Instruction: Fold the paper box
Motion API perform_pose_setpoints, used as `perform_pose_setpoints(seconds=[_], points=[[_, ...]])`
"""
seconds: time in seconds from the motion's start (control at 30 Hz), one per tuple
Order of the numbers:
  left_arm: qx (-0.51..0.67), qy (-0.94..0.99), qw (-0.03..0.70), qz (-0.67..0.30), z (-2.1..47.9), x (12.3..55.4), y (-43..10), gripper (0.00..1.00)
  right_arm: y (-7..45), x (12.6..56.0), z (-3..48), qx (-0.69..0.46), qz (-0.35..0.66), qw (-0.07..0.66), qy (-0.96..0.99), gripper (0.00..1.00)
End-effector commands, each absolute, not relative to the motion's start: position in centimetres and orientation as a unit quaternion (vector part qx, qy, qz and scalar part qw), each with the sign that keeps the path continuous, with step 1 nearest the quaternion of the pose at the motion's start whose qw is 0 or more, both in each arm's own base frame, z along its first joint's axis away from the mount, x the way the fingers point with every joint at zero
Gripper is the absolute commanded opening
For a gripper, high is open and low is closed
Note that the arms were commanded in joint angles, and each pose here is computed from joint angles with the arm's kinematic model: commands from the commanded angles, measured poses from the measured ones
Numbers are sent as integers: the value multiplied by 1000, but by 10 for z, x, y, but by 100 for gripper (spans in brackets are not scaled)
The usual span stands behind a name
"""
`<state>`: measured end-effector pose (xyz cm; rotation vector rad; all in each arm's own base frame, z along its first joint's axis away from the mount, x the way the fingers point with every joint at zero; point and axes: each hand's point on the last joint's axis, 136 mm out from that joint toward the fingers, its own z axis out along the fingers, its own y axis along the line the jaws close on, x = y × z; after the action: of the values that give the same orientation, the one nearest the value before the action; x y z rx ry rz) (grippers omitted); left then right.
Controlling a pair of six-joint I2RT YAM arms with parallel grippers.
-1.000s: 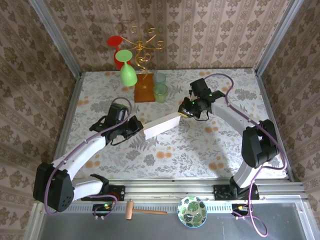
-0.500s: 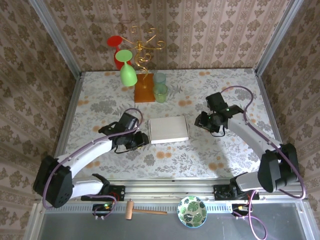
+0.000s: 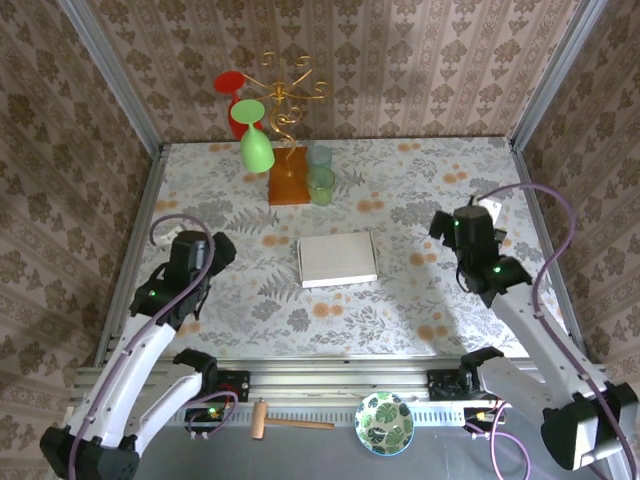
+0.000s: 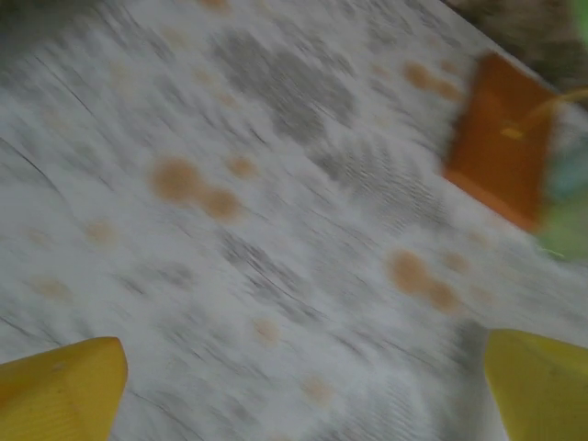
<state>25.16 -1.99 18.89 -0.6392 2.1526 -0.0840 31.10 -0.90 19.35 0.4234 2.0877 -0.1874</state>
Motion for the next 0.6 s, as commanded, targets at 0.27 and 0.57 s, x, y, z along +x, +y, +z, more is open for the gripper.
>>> perform_pose_setpoints(seconds=[0.27,0.57], points=[[-56,864,488,111,115,301,25,100,-4,377,108,35,-68,489,869,100],[-69,810,582,29,121,359,26,100,-1,423,97,18,-10,500,866,100]])
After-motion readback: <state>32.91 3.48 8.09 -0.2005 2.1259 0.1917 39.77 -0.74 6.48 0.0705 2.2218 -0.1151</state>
